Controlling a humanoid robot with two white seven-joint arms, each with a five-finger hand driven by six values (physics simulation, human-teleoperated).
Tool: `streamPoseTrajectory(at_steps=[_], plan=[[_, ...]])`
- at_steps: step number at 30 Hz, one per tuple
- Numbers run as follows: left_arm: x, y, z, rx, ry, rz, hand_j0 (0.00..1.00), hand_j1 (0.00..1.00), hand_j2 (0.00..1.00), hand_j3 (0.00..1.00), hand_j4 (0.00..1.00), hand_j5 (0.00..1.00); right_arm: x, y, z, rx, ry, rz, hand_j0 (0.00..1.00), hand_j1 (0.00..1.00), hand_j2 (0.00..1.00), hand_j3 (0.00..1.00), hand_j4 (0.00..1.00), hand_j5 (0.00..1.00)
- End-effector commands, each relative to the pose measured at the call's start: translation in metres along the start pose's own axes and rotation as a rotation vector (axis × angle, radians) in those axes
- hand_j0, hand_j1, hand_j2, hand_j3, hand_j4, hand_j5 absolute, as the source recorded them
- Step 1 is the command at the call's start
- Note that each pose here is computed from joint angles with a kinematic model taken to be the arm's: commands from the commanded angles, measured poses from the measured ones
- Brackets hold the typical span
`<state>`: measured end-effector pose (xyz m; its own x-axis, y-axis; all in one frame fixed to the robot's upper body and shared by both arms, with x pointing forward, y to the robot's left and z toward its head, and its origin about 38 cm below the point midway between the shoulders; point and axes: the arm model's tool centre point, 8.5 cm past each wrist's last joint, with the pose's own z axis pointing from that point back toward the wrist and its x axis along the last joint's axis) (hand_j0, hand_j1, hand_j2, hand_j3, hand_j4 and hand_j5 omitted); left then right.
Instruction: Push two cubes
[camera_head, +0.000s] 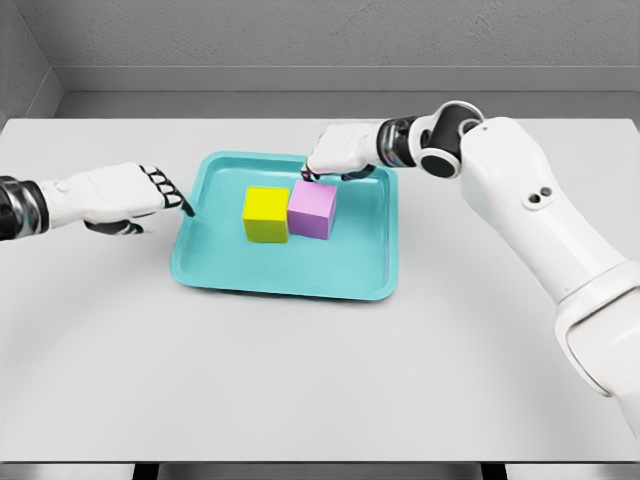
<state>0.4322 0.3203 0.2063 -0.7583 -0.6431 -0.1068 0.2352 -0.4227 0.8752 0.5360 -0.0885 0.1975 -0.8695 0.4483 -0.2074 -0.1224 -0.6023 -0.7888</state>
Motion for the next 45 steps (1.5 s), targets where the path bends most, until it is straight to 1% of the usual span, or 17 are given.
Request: streamPoseTrajectory(at_steps=[1, 5, 22, 26, 28, 30, 31, 33, 34, 35, 36, 37, 38, 40, 41, 42, 45], plan=[[-0.019, -0.008, 0.012, -0.007, 0.054, 0.043, 0.79, 0.79, 0.79, 0.79, 0.79, 0.79, 0.003, -0.004, -0.002, -0.006, -0.006, 0.001, 0.64, 0.64, 0.64, 0.64, 0.64, 0.64], [-0.04, -0.017, 0.027, -0.02, 0.116, 0.083, 0.79, 0.79, 0.79, 0.79, 0.79, 0.79, 0.006, -0.004, -0.004, -0.002, -0.013, 0.009, 0.64, 0.64, 0.64, 0.64, 0.64, 0.64], [-0.042, -0.019, 0.029, -0.024, 0.12, 0.09, 0.79, 0.79, 0.79, 0.79, 0.79, 0.79, 0.01, -0.009, -0.004, -0.017, -0.021, 0.026, 0.64, 0.64, 0.64, 0.64, 0.64, 0.64], [-0.042, -0.019, 0.029, -0.023, 0.12, 0.09, 0.81, 0.81, 0.81, 0.81, 0.81, 0.81, 0.005, -0.007, -0.001, -0.009, -0.009, 0.019, 0.65, 0.65, 0.65, 0.65, 0.65, 0.65], [-0.044, -0.017, 0.035, -0.019, 0.123, 0.097, 0.81, 0.81, 0.81, 0.81, 0.81, 0.81, -0.003, -0.015, 0.005, -0.021, 0.008, 0.027, 0.65, 0.65, 0.65, 0.65, 0.65, 0.65], [-0.044, -0.018, 0.035, -0.018, 0.122, 0.1, 0.82, 0.82, 0.82, 0.82, 0.82, 0.82, -0.012, -0.021, 0.015, -0.038, 0.028, 0.028, 0.65, 0.65, 0.65, 0.65, 0.65, 0.65], [-0.045, -0.017, 0.035, -0.018, 0.124, 0.099, 0.84, 0.84, 0.84, 0.84, 0.84, 0.84, -0.025, -0.029, 0.034, -0.09, 0.059, 0.02, 0.65, 0.65, 0.65, 0.65, 0.65, 0.65], [-0.049, -0.016, 0.044, -0.013, 0.133, 0.104, 1.0, 1.0, 1.0, 1.0, 1.0, 1.0, -0.041, -0.042, 0.087, -0.217, 0.119, 0.045, 0.7, 0.7, 0.7, 0.7, 0.7, 0.7], [-0.05, -0.016, 0.046, -0.011, 0.133, 0.109, 1.0, 1.0, 1.0, 1.0, 1.0, 1.0, -0.05, -0.036, 0.134, -0.32, 0.165, 0.024, 0.8, 0.8, 0.8, 0.8, 0.8, 0.8], [-0.051, -0.016, 0.048, -0.012, 0.137, 0.108, 1.0, 1.0, 1.0, 1.0, 1.0, 1.0, -0.053, -0.028, 0.174, -0.405, 0.214, 0.013, 1.0, 1.0, 1.0, 1.0, 1.0, 1.0], [-0.054, -0.015, 0.053, -0.015, 0.148, 0.105, 1.0, 1.0, 1.0, 1.0, 1.0, 1.0, -0.052, -0.013, 0.196, -0.438, 0.233, -0.009, 1.0, 1.0, 1.0, 1.0, 1.0, 1.0], [-0.055, -0.015, 0.056, -0.018, 0.155, 0.104, 1.0, 1.0, 1.0, 1.0, 1.0, 1.0, -0.05, 0.01, 0.222, -0.455, 0.232, -0.054, 1.0, 1.0, 1.0, 1.0, 1.0, 1.0], [-0.055, -0.014, 0.056, -0.017, 0.154, 0.102, 1.0, 1.0, 1.0, 1.0, 1.0, 1.0, -0.049, 0.037, 0.251, -0.492, 0.226, -0.142, 1.0, 1.0, 1.0, 1.0, 1.0, 1.0], [-0.06, -0.011, 0.059, -0.012, 0.168, 0.1, 1.0, 1.0, 1.0, 1.0, 1.0, 1.0, -0.052, 0.064, 0.3, -0.563, 0.234, -0.26, 1.0, 1.0, 1.0, 1.0, 1.0, 1.0], [-0.066, -0.013, 0.065, -0.022, 0.186, 0.105, 1.0, 1.0, 1.0, 1.0, 1.0, 1.0, -0.048, 0.083, 0.308, -0.579, 0.219, -0.333, 1.0, 1.0, 1.0, 1.0, 1.0, 1.0], [-0.07, -0.012, 0.07, -0.014, 0.202, 0.11, 1.0, 1.0, 1.0, 1.0, 1.0, 1.0, -0.039, 0.105, 0.3, -0.57, 0.193, -0.402, 1.0, 1.0, 1.0, 1.0, 1.0, 1.0], [-0.071, -0.011, 0.073, -0.014, 0.208, 0.109, 1.0, 1.0, 1.0, 1.0, 1.0, 1.0, -0.015, 0.145, 0.278, -0.534, 0.134, -0.53, 1.0, 1.0, 1.0, 1.0, 1.0, 1.0]])
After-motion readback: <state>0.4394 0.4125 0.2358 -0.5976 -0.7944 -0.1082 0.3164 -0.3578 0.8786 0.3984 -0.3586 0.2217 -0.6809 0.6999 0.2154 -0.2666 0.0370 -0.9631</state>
